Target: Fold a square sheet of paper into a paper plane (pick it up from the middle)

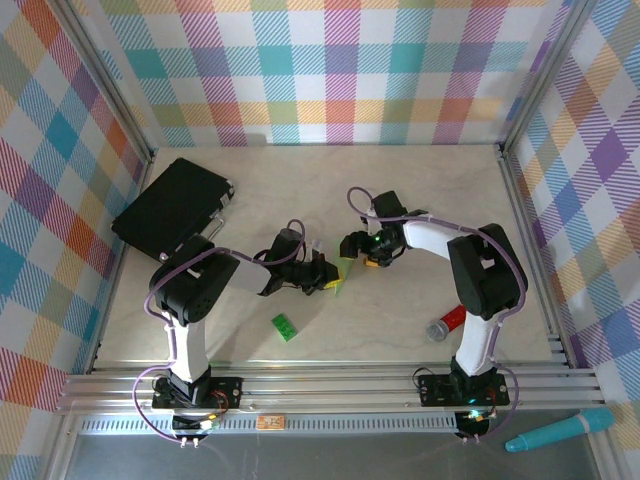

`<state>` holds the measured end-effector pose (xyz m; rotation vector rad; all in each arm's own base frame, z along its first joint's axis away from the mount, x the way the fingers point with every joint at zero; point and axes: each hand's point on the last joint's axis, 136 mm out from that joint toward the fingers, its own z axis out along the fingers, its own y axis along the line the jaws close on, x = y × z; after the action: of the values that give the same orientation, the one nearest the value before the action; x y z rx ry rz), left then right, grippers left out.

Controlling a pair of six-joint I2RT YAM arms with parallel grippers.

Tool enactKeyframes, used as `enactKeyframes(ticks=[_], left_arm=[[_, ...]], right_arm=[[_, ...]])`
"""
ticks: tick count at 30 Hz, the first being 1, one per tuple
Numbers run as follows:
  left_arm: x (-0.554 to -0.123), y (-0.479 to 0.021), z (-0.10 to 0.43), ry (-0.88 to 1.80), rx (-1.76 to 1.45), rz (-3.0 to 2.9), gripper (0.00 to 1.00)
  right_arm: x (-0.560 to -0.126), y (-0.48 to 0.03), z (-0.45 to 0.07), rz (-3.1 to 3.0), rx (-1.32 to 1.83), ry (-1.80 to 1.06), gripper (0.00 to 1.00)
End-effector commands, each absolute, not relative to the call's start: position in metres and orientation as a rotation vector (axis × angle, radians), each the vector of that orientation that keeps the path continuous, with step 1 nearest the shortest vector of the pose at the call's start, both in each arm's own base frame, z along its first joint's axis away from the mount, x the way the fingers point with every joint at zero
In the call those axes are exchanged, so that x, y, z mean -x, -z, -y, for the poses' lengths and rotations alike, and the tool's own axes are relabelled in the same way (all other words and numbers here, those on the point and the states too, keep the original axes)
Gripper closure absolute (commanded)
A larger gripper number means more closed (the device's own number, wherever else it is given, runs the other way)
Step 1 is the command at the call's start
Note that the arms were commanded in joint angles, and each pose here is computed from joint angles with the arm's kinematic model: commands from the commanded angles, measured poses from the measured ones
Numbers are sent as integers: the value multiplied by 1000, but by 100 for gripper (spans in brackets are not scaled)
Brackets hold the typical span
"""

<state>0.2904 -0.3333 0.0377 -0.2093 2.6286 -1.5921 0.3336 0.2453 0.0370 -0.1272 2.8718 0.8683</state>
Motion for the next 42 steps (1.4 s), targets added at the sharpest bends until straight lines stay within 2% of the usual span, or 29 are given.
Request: enactKeyframes(ticks=[1, 15, 32, 42], left_arm=[[-290, -33, 327, 1608, 237, -2629, 100], [-287, -24, 320, 1558, 254, -2660, 100], [-284, -30, 313, 1477, 217, -2682, 76], [-278, -44, 307, 1321, 131, -2723, 67]], right_arm=[[-325, -23, -248, -2928, 175, -827, 24], [-321, 8, -243, -3059, 143, -563, 27], [-315, 31, -235, -3162, 27, -402, 27], [-312, 35, -236, -3180, 3, -395, 27]])
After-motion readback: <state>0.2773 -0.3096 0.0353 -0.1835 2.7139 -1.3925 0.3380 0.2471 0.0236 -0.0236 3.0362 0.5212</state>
